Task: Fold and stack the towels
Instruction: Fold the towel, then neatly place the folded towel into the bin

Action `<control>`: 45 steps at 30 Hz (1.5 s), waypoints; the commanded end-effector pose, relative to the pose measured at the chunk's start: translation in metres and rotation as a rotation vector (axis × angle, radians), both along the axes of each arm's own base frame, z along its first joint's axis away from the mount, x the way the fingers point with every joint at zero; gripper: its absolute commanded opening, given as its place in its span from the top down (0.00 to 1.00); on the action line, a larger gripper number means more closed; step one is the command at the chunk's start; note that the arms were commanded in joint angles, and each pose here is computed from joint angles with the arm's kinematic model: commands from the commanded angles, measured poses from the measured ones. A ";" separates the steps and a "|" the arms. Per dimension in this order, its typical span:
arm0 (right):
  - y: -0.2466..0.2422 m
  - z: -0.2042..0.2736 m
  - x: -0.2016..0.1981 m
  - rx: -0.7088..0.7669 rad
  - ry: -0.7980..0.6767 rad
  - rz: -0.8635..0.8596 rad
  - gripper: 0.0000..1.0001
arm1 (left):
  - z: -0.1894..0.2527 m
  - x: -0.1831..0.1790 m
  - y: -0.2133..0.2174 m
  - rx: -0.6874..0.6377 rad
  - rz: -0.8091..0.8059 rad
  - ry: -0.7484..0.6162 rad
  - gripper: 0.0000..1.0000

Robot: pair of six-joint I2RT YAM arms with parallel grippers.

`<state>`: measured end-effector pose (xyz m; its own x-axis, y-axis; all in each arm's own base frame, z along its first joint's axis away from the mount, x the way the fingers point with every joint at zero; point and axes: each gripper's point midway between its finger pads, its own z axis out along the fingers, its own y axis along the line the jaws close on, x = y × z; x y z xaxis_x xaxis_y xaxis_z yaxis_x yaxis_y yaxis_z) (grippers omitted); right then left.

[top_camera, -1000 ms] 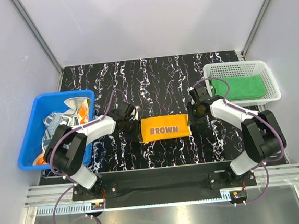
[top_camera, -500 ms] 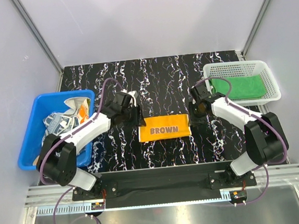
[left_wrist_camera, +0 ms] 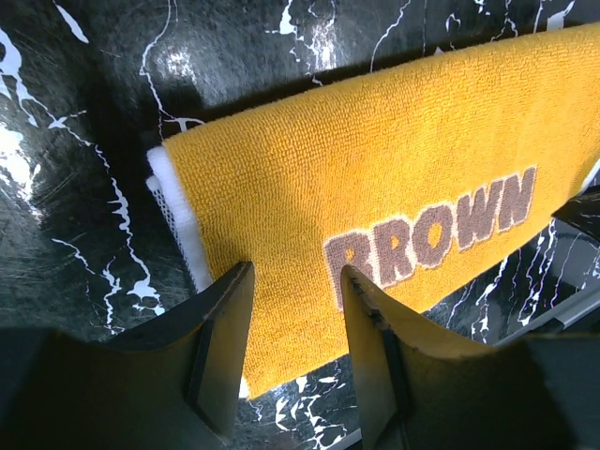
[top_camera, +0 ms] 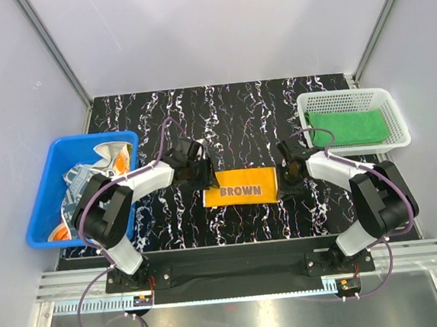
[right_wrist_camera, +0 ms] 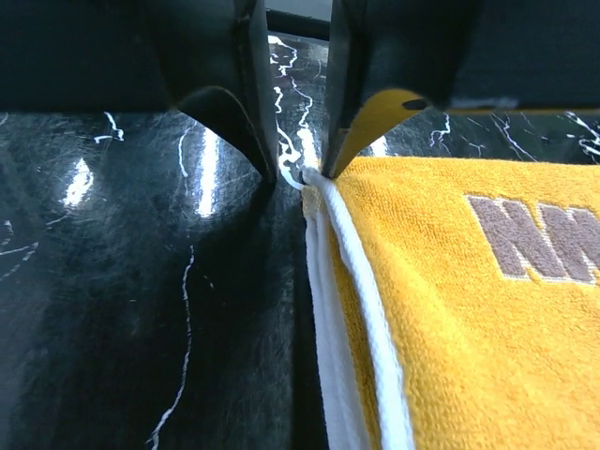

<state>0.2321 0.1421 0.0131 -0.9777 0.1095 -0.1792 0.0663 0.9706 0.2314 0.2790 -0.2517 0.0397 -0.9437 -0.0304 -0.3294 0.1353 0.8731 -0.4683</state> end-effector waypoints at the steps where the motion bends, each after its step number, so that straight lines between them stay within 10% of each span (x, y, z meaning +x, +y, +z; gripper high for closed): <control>1: 0.001 0.021 0.017 -0.004 -0.099 -0.019 0.66 | 0.019 0.014 -0.004 -0.011 0.006 -0.068 0.53; 8: 0.007 0.064 0.046 0.022 -0.255 0.000 0.40 | 0.100 0.017 0.003 -0.028 -0.043 -0.214 0.49; 20: 0.026 0.016 0.072 0.083 -0.177 0.060 0.34 | 0.173 -0.017 0.067 0.028 -0.041 -0.459 0.46; 27: 0.035 -0.006 0.058 0.146 -0.132 0.066 0.53 | 0.178 -0.021 0.080 0.054 -0.030 -0.502 0.45; 34: 0.033 0.011 0.066 0.118 -0.151 0.112 1.00 | 0.173 -0.022 0.085 0.076 -0.033 -0.500 0.46; 45: -0.031 0.107 0.119 -0.047 -0.236 0.100 1.00 | 0.161 -0.025 0.081 0.070 -0.050 -0.463 0.46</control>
<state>0.3434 0.1475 0.0922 -0.9203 0.0064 -0.3911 -0.1021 0.9613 0.2560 0.2512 -0.1691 0.1984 -0.7139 0.0452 -0.6988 0.3407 0.8942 -0.2902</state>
